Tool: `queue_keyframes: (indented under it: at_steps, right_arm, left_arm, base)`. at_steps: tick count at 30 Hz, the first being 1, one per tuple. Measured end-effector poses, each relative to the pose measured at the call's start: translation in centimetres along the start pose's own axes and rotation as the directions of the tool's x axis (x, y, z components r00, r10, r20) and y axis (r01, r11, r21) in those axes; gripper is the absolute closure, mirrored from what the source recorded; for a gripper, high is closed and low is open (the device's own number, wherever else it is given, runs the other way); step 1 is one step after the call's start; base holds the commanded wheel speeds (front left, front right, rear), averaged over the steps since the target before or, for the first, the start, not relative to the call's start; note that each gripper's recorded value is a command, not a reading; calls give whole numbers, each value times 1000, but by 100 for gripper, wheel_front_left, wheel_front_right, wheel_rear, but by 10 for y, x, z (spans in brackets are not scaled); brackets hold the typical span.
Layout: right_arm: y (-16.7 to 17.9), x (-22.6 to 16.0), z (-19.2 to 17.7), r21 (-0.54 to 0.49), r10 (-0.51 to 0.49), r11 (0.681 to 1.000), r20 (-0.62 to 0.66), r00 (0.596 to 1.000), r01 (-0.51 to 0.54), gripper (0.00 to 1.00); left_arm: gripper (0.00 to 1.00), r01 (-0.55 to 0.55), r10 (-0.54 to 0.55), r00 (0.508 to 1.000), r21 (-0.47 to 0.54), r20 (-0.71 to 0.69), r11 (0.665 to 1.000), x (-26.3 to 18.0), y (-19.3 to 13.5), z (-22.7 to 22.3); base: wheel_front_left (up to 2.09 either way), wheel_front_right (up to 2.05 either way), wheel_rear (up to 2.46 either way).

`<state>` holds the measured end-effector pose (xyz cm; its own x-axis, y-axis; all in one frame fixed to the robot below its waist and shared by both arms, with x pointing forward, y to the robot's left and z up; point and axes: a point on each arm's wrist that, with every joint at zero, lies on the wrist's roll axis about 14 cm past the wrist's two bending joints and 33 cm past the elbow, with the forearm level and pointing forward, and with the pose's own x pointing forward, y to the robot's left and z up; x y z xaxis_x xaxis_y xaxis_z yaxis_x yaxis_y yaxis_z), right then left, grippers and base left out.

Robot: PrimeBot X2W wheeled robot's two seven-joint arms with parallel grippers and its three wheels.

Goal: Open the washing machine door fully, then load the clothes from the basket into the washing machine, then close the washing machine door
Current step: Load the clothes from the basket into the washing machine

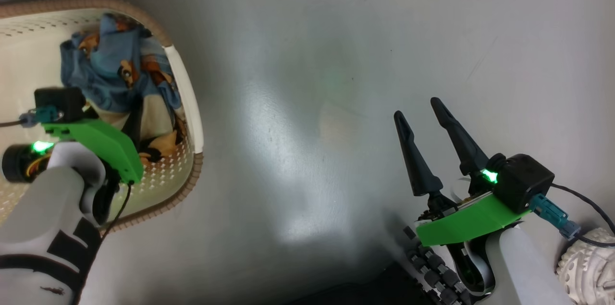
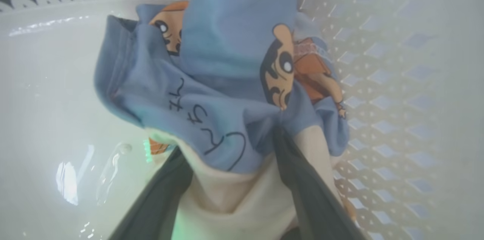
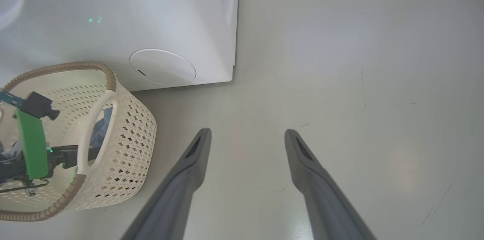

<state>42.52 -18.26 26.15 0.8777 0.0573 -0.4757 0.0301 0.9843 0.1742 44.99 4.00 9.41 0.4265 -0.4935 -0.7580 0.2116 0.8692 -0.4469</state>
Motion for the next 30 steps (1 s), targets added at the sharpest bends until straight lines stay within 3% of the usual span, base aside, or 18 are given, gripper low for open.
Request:
queue_keyframes:
  at_steps: [11,12,13,19,30]
  right_arm:
    - [-1,-3,-1,-2,-2,1000,-6,1000,2,0]
    - [0,-3,0,0,-2,1000,-5,1000,2,0]
    - [-1,-4,0,-1,-3,1000,-5,1000,3,0]
    - [-3,-5,4,-4,-11,1000,4,1000,11,0]
    - [-5,-4,31,-22,-15,1000,79,997,16,0]
  left_arm:
    - [0,89,-89,996,70,2,994,10,-20,13]
    - [36,90,-89,996,69,-13,994,10,-21,11]
    - [100,90,-88,996,72,-29,993,10,-20,8]
    - [100,72,-67,995,71,-71,995,10,-15,1]
    - [100,51,-55,994,55,92,997,-14,-20,36]
  base:
    - [0,0,0]
    - [0,0,0]
    - [0,0,0]
    - [0,0,0]
    - [0,0,0]
